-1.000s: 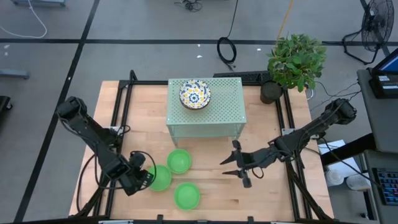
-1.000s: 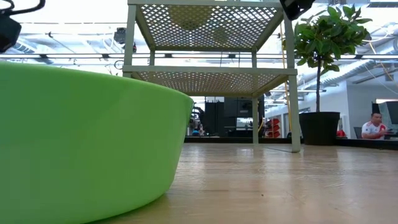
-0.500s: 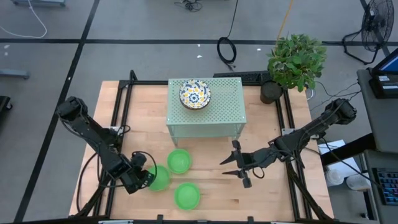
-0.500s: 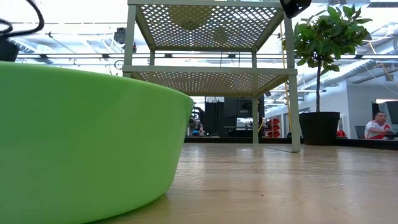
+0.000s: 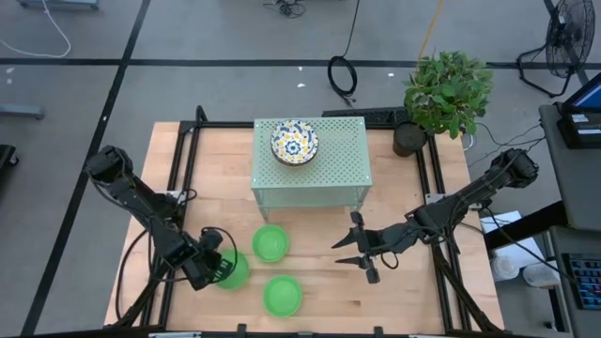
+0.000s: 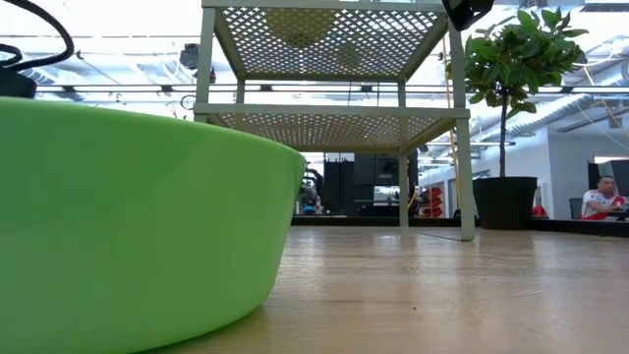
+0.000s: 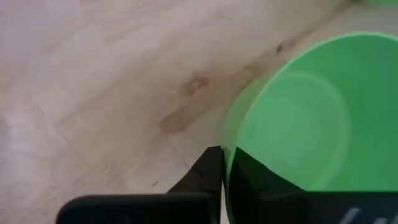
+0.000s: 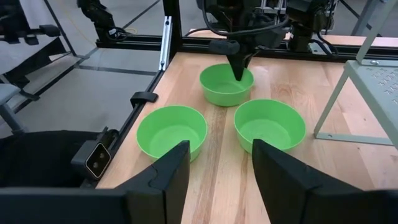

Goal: Pick & Place Mini bowls
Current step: Put the middle green bowl on the shelf

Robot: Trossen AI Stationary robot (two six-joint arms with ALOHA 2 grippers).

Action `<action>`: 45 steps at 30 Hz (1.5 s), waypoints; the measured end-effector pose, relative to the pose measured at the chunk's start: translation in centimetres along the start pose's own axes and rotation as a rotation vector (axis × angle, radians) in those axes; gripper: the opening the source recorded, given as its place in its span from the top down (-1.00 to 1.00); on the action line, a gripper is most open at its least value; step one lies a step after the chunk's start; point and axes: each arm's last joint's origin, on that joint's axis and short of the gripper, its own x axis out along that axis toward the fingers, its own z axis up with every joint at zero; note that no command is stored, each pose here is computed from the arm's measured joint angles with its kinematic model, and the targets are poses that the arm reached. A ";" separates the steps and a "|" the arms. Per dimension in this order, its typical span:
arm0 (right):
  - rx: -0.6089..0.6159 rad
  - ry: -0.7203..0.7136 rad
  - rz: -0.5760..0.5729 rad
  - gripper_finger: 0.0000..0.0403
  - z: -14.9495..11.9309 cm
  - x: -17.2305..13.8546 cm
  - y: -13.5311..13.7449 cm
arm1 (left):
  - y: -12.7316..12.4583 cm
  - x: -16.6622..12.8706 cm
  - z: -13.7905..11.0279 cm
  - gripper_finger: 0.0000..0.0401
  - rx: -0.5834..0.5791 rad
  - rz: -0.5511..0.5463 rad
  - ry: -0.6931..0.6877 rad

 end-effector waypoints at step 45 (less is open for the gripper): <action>-0.261 -0.175 -0.519 0.21 -0.3 -5.2 6.3 | -16.4 -10.0 10.4 0.96 0.993 0.141 -1.511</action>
